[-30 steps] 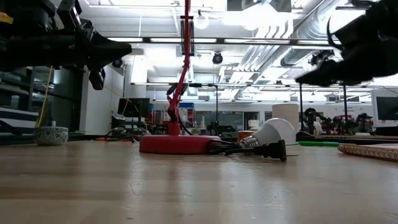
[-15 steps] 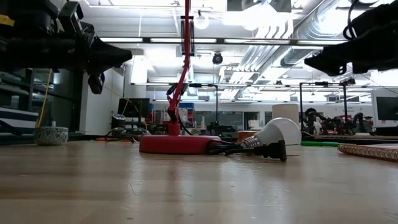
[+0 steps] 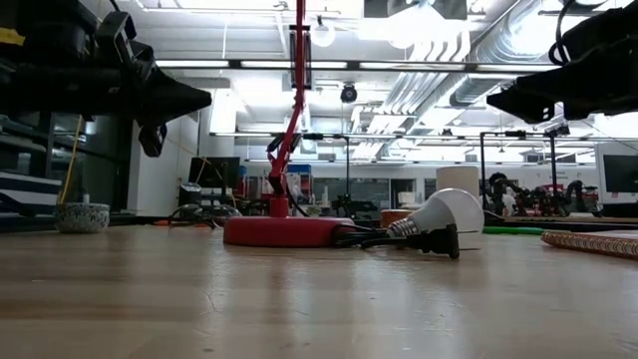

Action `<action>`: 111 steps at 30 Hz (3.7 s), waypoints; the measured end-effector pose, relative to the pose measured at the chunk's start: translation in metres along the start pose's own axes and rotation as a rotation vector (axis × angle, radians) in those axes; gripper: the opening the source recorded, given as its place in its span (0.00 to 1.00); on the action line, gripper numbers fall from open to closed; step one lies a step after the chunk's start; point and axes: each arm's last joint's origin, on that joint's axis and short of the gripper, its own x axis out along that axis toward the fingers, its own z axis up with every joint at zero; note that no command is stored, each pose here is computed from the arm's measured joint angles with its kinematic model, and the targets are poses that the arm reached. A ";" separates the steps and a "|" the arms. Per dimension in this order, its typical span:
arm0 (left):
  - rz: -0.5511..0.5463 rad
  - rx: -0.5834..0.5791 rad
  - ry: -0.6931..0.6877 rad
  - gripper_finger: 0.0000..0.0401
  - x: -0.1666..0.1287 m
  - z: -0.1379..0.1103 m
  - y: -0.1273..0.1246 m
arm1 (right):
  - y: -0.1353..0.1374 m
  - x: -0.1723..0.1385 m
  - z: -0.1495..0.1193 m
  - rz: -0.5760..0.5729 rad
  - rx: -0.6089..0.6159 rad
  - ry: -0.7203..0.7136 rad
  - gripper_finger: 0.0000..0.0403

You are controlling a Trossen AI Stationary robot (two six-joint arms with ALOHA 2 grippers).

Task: Screw lightbulb
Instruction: Return to Home Position

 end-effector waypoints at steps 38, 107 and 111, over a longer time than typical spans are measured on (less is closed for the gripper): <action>-0.054 0.409 0.003 0.00 -0.059 0.014 -0.001 | 0.000 0.000 0.000 0.000 0.000 0.003 0.89; -0.082 0.445 0.030 0.00 -0.058 0.011 -0.003 | 0.000 0.000 0.000 0.000 0.000 0.003 0.89; -0.082 0.445 0.030 0.00 -0.058 0.011 -0.003 | 0.000 0.000 0.000 0.000 0.000 0.003 0.89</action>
